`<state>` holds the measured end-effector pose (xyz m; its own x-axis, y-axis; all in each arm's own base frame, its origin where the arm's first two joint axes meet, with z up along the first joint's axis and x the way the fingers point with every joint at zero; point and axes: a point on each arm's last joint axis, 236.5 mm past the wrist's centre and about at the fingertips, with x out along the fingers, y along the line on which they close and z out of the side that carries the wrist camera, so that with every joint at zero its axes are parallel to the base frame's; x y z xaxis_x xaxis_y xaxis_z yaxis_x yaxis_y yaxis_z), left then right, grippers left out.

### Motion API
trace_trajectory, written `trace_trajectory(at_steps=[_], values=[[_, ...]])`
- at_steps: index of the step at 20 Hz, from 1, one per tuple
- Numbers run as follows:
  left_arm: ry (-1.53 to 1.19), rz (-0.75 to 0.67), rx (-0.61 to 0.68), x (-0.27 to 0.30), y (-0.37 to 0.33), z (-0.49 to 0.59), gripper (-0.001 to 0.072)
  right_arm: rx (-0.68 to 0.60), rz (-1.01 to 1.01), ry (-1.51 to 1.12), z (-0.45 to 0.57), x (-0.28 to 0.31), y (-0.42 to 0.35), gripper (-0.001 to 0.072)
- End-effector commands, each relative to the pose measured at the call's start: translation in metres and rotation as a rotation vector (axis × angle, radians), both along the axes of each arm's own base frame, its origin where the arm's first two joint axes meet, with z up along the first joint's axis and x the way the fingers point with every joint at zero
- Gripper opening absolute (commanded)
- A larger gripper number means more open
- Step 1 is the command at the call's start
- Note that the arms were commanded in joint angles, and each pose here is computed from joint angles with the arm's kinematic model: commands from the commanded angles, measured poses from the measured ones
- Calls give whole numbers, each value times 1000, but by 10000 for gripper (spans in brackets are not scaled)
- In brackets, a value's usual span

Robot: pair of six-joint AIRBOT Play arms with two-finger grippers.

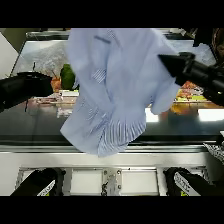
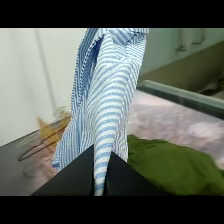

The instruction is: Fold the clothes and pants, and hang the long-sleeved shirts on hangers.

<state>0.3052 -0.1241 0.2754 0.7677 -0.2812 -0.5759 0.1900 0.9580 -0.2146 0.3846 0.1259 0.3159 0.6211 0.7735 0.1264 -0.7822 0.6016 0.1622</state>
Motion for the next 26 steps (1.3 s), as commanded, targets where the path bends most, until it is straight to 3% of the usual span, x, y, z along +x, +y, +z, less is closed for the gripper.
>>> trace_trajectory(at_steps=[1,4,10,15,21,26], values=[[55,-46,3,14,-18,-20,41,-78,-339,-18,23,12,-89,11],[89,-76,23,32,-32,-39,40,-143,-638,-17,44,4,-175,11],[63,-85,31,65,-46,-53,41,-143,-1158,-24,89,-45,-321,11],[62,-85,33,78,-52,-62,40,-214,-1540,-24,124,-109,-399,11],[77,-84,39,82,-54,-70,40,-258,-1846,-18,162,-175,-446,11],[78,-84,39,82,-54,-70,41,-310,-1897,-85,199,-191,-441,11]])
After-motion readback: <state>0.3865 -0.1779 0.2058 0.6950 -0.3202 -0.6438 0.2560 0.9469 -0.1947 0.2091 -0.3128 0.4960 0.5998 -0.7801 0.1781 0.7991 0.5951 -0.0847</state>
